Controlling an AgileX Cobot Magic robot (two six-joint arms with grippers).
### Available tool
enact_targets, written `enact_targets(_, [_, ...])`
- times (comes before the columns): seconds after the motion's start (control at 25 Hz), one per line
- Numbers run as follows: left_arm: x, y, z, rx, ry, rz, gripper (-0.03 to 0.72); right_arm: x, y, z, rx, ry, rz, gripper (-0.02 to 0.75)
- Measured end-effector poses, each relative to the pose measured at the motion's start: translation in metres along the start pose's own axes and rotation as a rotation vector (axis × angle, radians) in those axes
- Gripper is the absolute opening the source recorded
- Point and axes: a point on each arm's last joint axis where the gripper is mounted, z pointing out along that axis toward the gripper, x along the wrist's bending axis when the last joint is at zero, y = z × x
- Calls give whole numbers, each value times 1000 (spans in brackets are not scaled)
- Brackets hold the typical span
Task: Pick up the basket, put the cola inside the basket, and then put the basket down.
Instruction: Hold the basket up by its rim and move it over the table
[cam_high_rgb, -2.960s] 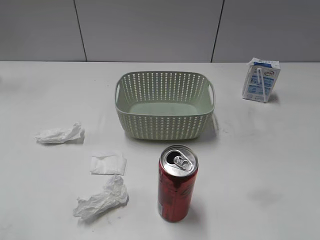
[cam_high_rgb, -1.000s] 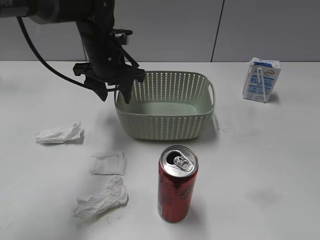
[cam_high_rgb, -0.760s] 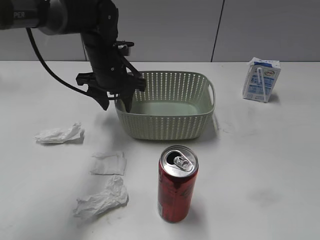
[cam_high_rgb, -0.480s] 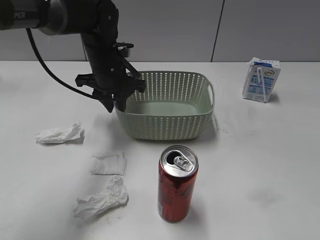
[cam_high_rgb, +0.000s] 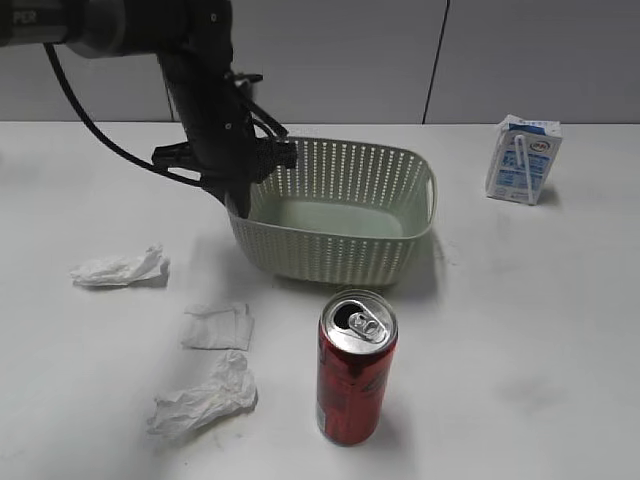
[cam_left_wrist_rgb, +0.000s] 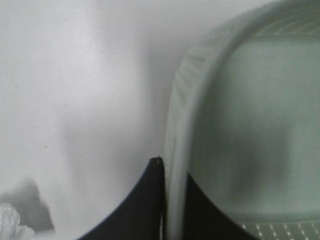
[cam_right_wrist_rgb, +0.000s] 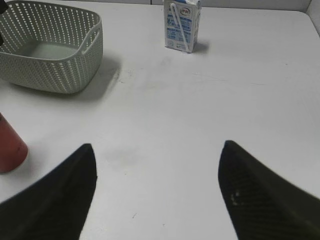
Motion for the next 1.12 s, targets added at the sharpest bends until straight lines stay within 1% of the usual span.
enact_targets(0.08, [-1, 0, -11, -23, -7, -8, -3, 1, 0, 0, -3, 7, 4, 571])
enact_targets(0.12, [-1, 0, -16, -33, -10, -14, -3, 2, 2, 0, 3, 25, 6, 571])
enact_targets(0.2, [1, 1, -29, -53, -20, -37, -3, 8, 13, 1, 34, 93, -11, 571])
enact_targets(0.32, [10, 1, -41, -58, -21, -68, -3, 18, 40, 9, 150, 212, 1, 561])
enact_targets(0.44, [21, 2, -46, -40, -16, -96, -3, 22, 75, 26, 298, 278, -8, 551])
enact_targets(0.52, [25, 2, -47, -30, -12, -105, -3, 23, 97, 39, 362, 312, -21, 549])
enact_targets(0.6, [26, 2, -48, -28, -14, -108, -3, 26, 118, 53, 394, 356, -41, 549])
enact_targets(0.72, [25, 2, -49, -33, -26, -112, -3, 40, 139, 78, 462, 442, -101, 549])
enact_targets(0.8, [24, 3, -49, -40, -35, -115, -3, 56, 143, 96, 539, 501, -167, 549])
enact_targets(0.92, [24, 3, -49, -49, -38, -115, -3, 88, 139, 127, 673, 527, -297, 552])
enact_targets(0.96, [24, 3, -49, -50, -38, -115, -3, 101, 136, 137, 718, 519, -337, 563])
enact_targets(1.04, [24, 4, -49, -54, -39, -115, -3, 126, 128, 154, 780, 505, -415, 610])
enact_targets(1.08, [24, 4, -49, -57, -38, -114, -3, 138, 123, 163, 806, 491, -429, 643])
enact_targets(1.12, [24, 4, -49, -58, -39, -114, -3, 149, 119, 172, 827, 484, -436, 656])
